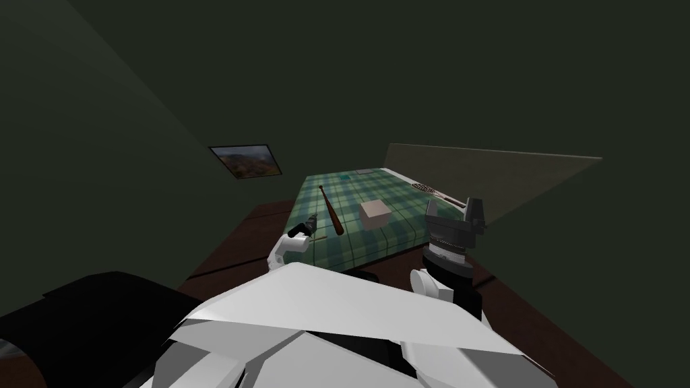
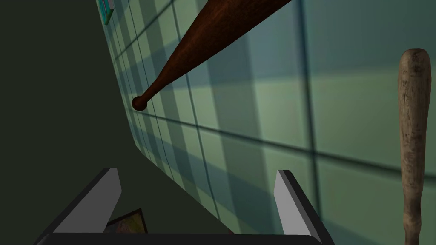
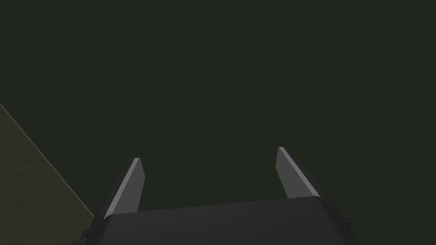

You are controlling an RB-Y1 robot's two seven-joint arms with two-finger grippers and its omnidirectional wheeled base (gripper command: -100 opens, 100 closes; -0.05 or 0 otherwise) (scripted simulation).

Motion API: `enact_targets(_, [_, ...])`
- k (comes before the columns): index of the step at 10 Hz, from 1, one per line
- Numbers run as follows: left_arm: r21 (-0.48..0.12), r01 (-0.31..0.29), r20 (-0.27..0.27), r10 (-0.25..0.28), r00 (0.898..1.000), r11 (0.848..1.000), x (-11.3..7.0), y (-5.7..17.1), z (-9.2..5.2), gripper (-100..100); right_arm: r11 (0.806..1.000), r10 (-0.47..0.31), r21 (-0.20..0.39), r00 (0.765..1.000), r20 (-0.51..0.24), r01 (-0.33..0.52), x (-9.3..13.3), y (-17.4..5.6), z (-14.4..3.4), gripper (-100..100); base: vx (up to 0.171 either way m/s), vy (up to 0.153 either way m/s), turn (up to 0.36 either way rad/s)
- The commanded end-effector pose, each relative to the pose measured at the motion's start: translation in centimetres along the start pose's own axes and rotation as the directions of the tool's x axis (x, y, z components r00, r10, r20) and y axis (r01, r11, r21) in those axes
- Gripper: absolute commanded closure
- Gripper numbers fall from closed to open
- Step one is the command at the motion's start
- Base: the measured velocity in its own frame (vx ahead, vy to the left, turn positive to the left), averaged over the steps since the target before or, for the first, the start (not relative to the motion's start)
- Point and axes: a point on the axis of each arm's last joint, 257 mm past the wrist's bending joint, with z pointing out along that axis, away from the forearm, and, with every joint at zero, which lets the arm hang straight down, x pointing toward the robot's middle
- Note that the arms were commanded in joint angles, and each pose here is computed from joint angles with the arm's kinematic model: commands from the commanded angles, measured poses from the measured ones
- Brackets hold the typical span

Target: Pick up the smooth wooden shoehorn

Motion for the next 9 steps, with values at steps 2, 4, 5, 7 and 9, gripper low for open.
enact_targets(2, [-0.099,0.022,0.006,-0.021,1.000,0.995,-0.2,2.7,0.6,-100,1.000,0.000,0.000,1.000,0.000,0.000,0.0,0.0,0.0,0,0.049,0.004,0.035])
enact_targets(4, [-0.153,0.041,0.010,-0.040,0.999,0.987,-0.3,4.2,0.9,-100,1.000,0.000,0.000,1.000,0.000,0.000,0.0,0.0,0.0,0,0.034,0.005,0.027])
enact_targets(5, [-0.174,0.041,0.012,-0.040,0.999,0.984,-0.3,4.8,0.8,-100,1.000,0.000,0.000,1.000,0.000,0.000,0.0,0.0,0.0,0,0.045,0.004,0.027])
enact_targets(7, [-0.245,0.060,0.019,-0.057,0.998,0.968,-0.4,6.7,0.9,-100,1.000,0.000,0.000,1.000,0.000,0.000,0.0,0.0,0.0,0,0.047,0.009,0.034])
enact_targets(9, [-0.316,0.079,0.028,-0.074,0.997,0.945,-0.4,8.7,0.8,-100,1.000,0.000,0.000,1.000,0.000,0.000,0.0,0.0,0.0,0,0.052,0.006,0.040])
